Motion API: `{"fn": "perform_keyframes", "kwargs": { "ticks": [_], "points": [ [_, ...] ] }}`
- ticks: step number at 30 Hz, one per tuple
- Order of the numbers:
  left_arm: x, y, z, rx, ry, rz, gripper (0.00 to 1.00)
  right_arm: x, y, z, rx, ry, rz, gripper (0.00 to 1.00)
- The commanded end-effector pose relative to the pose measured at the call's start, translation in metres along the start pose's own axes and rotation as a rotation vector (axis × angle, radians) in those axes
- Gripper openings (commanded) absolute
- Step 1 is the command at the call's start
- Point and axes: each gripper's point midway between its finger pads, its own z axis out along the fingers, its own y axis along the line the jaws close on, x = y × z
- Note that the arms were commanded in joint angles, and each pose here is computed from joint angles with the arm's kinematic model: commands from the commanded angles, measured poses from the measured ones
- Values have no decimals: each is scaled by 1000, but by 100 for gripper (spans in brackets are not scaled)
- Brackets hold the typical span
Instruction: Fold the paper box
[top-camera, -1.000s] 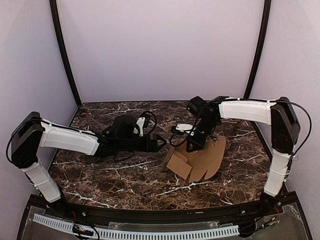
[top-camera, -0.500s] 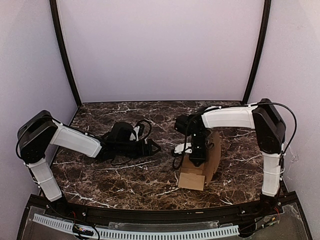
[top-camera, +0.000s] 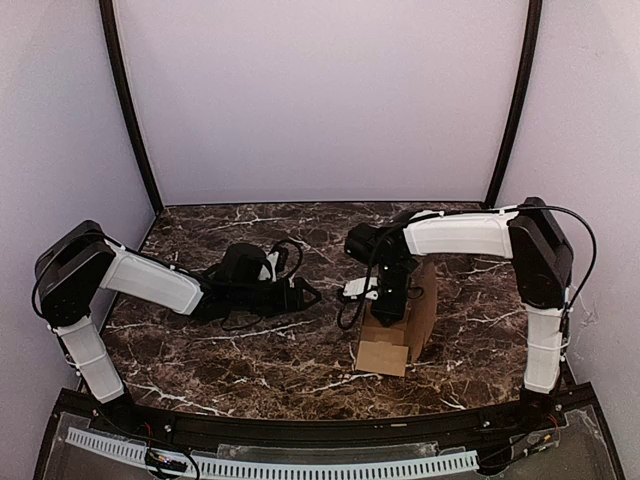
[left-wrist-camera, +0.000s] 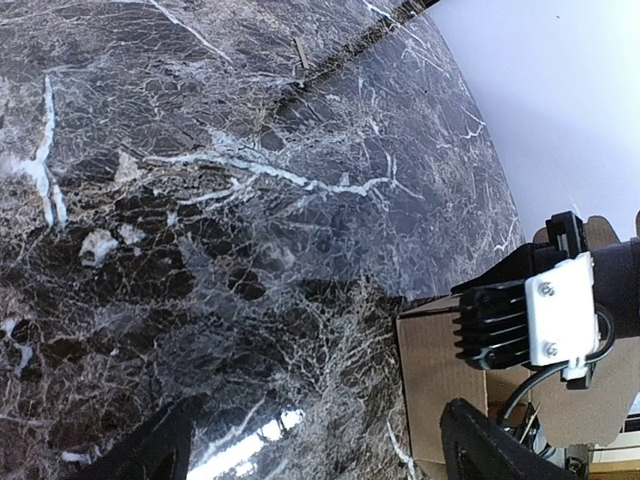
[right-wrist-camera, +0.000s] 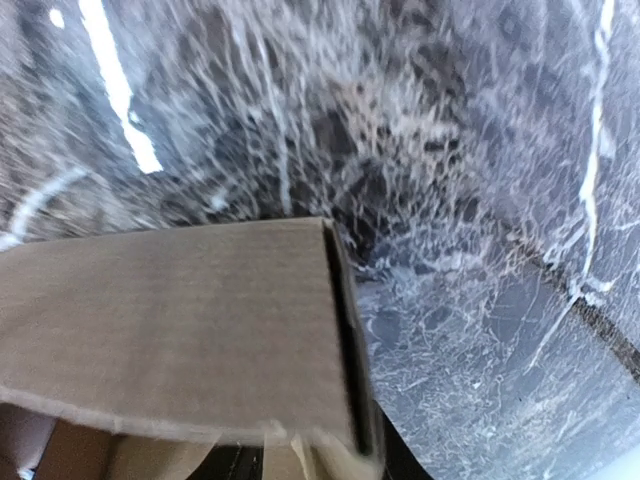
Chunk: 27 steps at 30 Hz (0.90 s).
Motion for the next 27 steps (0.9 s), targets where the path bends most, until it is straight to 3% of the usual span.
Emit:
{"fn": "perform_keyframes", "kwargs": {
  "ticks": [1, 11, 27],
  "points": [
    [0, -3, -3, 21, 8, 15, 88, -25, -2, -36, -100, -194, 55, 32],
    [3, -6, -1, 47, 17, 10, 87, -19, -6, -18, -185, -191, 92, 30],
    [3, -7, 2, 49, 30, 14, 85, 3, -18, 5, -13, -122, 87, 6]
  ]
}}
